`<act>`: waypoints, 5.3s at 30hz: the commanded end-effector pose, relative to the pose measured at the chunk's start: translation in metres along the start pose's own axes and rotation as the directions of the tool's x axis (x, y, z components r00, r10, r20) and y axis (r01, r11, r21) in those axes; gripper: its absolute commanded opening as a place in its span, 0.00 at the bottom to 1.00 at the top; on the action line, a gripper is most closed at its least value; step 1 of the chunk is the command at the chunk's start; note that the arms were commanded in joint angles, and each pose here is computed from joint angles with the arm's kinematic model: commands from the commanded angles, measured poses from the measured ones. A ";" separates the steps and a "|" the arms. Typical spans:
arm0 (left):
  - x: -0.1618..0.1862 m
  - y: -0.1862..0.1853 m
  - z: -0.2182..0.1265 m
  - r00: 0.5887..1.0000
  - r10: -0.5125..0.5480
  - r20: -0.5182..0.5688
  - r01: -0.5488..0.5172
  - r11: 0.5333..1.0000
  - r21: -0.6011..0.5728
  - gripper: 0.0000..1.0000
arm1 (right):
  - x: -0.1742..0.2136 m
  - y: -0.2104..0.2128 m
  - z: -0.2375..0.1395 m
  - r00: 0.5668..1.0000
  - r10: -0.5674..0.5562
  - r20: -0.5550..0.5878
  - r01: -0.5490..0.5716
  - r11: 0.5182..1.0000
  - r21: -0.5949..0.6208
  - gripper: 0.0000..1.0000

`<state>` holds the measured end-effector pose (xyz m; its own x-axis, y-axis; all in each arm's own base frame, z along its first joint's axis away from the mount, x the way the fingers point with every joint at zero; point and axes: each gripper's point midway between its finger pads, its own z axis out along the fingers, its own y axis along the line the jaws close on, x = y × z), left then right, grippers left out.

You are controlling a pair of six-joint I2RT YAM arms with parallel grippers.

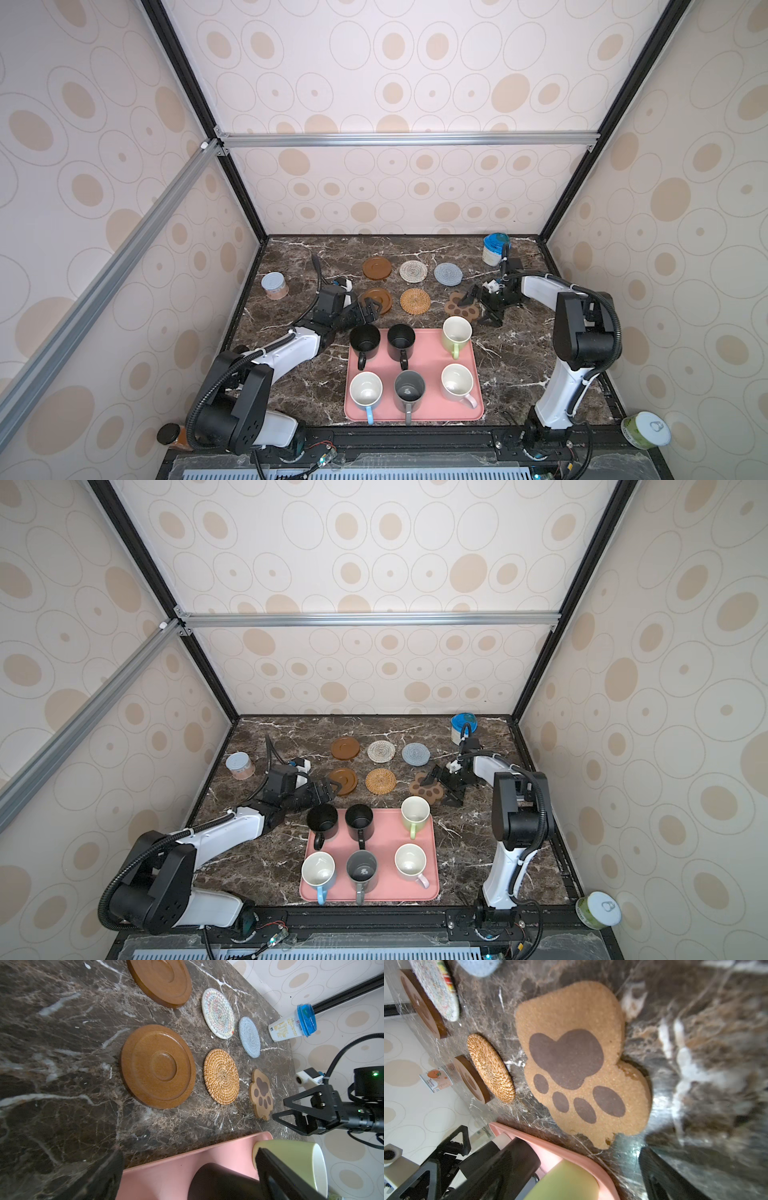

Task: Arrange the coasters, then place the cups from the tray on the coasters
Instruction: 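Push the paw-print coaster beside the rattan coaster and open the right gripper, then raise the right gripper over the green-handled mug while the left gripper shifts slightly, then lower the right gripper down into the green-handled white mug on the tray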

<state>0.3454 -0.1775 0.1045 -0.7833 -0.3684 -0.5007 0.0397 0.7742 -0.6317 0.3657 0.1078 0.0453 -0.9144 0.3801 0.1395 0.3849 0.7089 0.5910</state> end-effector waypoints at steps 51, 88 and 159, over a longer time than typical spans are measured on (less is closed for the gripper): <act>-0.016 -0.010 -0.003 0.999 0.003 0.040 -0.004 1.000 0.014 1.00 | -0.029 0.052 -0.004 0.993 -0.011 0.115 0.021 0.996 -0.082 0.98; -0.083 -0.066 -0.039 0.961 0.100 0.258 -0.118 0.991 0.055 1.00 | 0.061 0.068 -0.166 0.837 -0.434 0.332 0.365 0.896 0.251 0.99; -0.076 -0.102 -0.029 0.913 0.348 0.212 -0.304 0.928 -0.216 1.00 | 0.166 0.032 -0.042 0.883 -0.470 0.019 0.400 0.771 0.496 0.83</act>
<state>0.3847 -0.2120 0.2158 -0.5997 -0.1829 -0.7790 0.1210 0.9416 -0.3143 0.2192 0.1688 0.1287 -0.9861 -0.0224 -0.1649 -0.0454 0.9896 0.1368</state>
